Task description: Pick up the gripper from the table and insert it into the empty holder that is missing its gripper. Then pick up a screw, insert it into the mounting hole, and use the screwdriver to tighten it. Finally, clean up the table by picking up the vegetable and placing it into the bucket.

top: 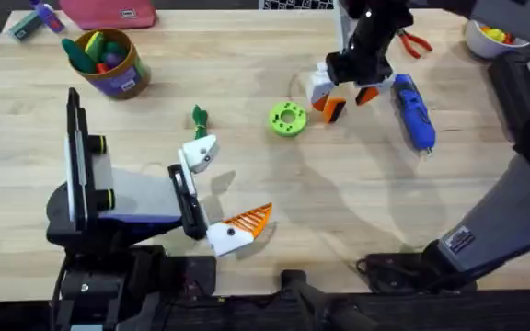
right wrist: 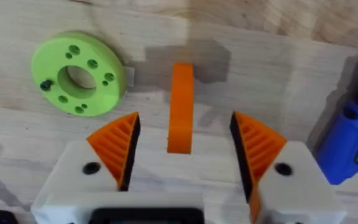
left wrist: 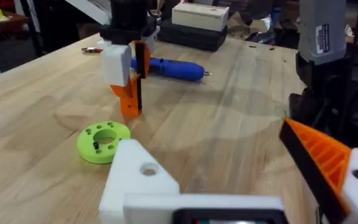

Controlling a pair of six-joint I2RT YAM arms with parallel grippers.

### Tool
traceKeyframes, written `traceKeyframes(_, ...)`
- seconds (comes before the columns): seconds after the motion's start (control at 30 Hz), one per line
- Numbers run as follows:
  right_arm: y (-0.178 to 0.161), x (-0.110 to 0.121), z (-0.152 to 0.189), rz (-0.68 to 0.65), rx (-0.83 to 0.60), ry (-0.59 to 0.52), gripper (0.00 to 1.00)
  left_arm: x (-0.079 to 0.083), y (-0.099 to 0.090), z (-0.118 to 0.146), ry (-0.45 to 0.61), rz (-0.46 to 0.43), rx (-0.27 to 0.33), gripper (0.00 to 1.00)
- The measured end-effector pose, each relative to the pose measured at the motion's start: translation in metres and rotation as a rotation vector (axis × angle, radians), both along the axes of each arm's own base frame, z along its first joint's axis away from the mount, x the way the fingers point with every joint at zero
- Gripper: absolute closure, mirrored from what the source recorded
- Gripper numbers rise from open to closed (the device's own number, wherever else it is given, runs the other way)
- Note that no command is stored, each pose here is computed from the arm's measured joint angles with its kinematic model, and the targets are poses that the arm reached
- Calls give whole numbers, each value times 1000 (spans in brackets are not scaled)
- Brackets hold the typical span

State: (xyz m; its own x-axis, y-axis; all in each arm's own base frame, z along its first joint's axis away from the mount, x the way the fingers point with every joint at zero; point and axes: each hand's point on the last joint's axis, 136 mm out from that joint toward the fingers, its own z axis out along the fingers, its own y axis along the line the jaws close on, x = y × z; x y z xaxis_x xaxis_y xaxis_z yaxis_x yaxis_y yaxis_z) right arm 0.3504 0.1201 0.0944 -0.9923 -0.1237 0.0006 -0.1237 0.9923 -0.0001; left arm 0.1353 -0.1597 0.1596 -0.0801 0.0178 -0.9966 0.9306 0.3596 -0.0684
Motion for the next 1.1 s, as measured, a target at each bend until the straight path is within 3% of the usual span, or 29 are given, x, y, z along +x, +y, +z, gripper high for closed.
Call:
traceKeyframes(0.13, 3, -1, 0, 0, 16, 5, 206, 0, 0, 0, 0, 0, 0, 15)
traceKeyframes(0.17, 4, -1, 0, 0, 22, 7, 277, 0, 0, 0, 0, 0, 0, 16)
traceKeyframes(0.33, 4, -1, 0, 0, 26, 8, 425, 0, 0, 0, 0, 0, 0, 15)
traceKeyframes(0.47, 5, -1, 0, -1, 26, 8, 701, 0, 0, 0, 0, 0, 0, 15)
traceKeyframes(0.57, 5, -1, 0, -6, 26, 7, 969, 0, 0, 0, 0, 0, 0, 15)
traceKeyframes(0.97, 4, -1, 1, -4, 22, 5, 990, 0, 0, 0, 0, 0, 0, 14)
traceKeyframes(1.1, 4, -1, 15, -19, 37, -32, 990, 0, 0, 0, 0, 0, 0, 14)
